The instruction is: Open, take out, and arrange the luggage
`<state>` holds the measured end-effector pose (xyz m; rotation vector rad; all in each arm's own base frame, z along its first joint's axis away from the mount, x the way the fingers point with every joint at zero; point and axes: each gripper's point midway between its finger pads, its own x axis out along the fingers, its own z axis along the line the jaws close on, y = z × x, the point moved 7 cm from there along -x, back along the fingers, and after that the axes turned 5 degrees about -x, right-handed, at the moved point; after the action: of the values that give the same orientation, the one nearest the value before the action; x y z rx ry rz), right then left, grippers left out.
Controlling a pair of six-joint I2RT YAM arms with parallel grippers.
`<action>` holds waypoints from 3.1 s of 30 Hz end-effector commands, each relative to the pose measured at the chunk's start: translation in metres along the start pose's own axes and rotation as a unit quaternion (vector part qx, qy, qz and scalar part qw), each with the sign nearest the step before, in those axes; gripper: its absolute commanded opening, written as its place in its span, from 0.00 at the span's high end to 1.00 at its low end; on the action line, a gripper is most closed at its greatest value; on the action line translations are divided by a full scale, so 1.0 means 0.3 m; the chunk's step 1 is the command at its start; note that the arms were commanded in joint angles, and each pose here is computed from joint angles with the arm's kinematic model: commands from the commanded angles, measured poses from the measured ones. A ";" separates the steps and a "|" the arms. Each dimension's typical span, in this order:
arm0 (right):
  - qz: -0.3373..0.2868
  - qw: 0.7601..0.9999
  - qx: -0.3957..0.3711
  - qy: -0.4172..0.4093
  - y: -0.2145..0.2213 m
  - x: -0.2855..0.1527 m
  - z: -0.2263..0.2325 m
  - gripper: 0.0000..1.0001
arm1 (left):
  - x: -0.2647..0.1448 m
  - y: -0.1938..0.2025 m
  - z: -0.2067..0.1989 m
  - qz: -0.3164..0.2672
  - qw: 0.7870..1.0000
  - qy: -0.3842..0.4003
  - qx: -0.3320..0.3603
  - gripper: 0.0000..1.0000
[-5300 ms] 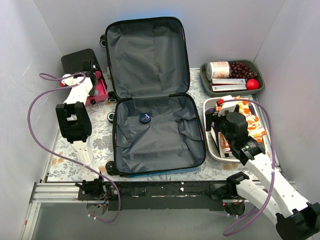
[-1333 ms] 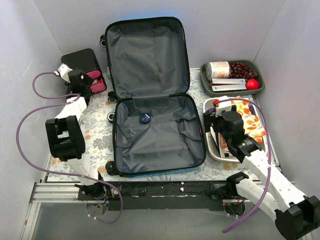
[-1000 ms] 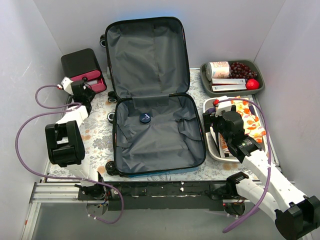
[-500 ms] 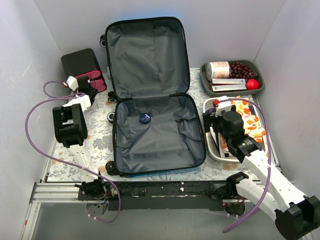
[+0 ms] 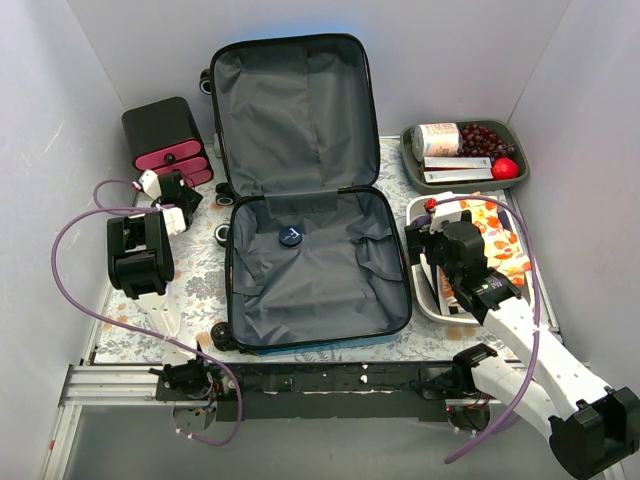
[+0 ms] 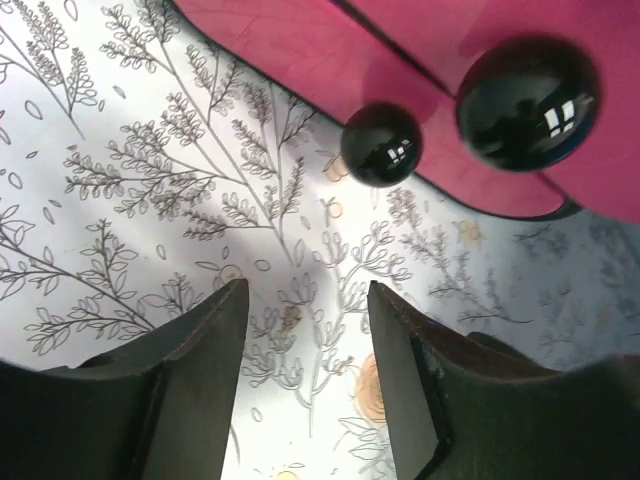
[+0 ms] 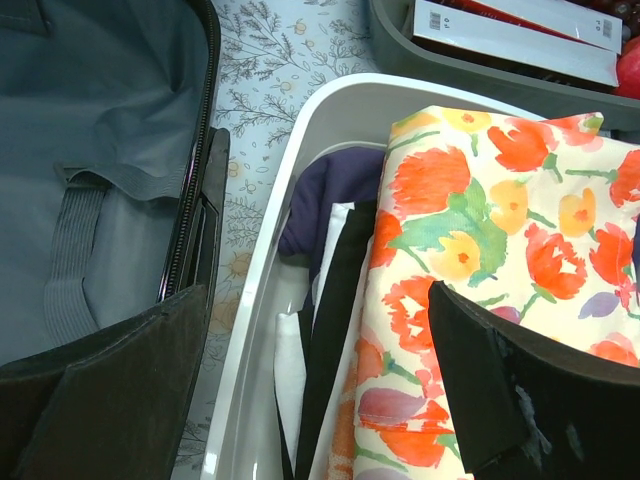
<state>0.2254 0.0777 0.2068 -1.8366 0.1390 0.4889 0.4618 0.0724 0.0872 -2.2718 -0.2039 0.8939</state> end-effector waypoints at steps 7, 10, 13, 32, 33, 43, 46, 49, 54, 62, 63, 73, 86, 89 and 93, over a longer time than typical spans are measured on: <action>-0.023 1.000 0.002 0.000 -0.046 0.006 0.000 0.02 | -0.001 -0.071 -0.076 -0.056 0.995 0.063 0.049 0.44; -0.019 1.000 0.001 0.000 -0.045 0.006 0.000 0.02 | 0.015 -0.080 -0.080 -0.067 0.995 0.060 0.050 0.44; -0.018 1.000 0.000 0.002 -0.042 0.009 -0.002 0.02 | 0.037 -0.082 -0.072 -0.073 0.995 0.048 0.053 0.45; -0.005 1.000 -0.009 0.008 -0.033 0.017 -0.005 0.02 | 0.085 -0.091 -0.080 -0.111 0.993 0.029 -0.005 0.60; -0.005 1.000 -0.009 0.009 -0.032 0.016 -0.005 0.02 | 0.085 -0.090 -0.081 -0.115 0.993 0.027 -0.005 0.60; -0.009 1.000 -0.012 0.020 -0.039 0.004 -0.018 0.02 | 0.116 -0.084 -0.100 -0.121 0.992 0.031 -0.001 0.51; -0.005 1.000 -0.013 0.019 -0.036 0.009 -0.016 0.02 | 0.120 -0.085 -0.102 -0.121 0.992 0.032 -0.004 0.48; -0.003 1.000 -0.015 0.020 -0.037 0.010 -0.017 0.02 | 0.126 -0.084 -0.106 -0.122 0.992 0.038 -0.007 0.50; -0.002 1.000 -0.015 0.025 -0.042 0.007 -0.022 0.02 | 0.145 -0.088 -0.120 -0.125 0.991 0.042 -0.010 0.55; -0.004 0.999 -0.015 0.033 -0.051 0.002 -0.030 0.02 | 0.140 -0.091 -0.120 -0.129 0.991 0.045 -0.010 0.70; -0.005 0.999 -0.015 0.034 -0.053 0.002 -0.031 0.02 | 0.134 -0.096 -0.117 -0.133 0.990 0.042 -0.008 0.74; -0.010 1.000 -0.012 0.022 -0.057 0.001 -0.022 0.02 | 0.033 -0.085 -0.089 -0.121 0.990 0.062 -0.020 0.90; -0.031 1.000 0.002 0.000 -0.051 -0.015 -0.006 0.02 | -0.123 -0.014 0.018 -0.091 0.994 0.029 -0.049 0.87; -0.038 0.999 0.006 -0.004 -0.055 -0.018 -0.004 0.02 | -0.157 0.013 0.021 -0.083 0.995 0.022 -0.056 0.84; -0.041 0.999 0.007 -0.006 -0.059 -0.022 -0.004 0.02 | -0.208 0.028 0.031 -0.085 0.995 0.020 -0.057 0.78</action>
<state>0.2229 0.0763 0.2111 -1.8514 0.1278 0.4916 0.4181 0.0515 0.0807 -2.3110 -0.3484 0.8205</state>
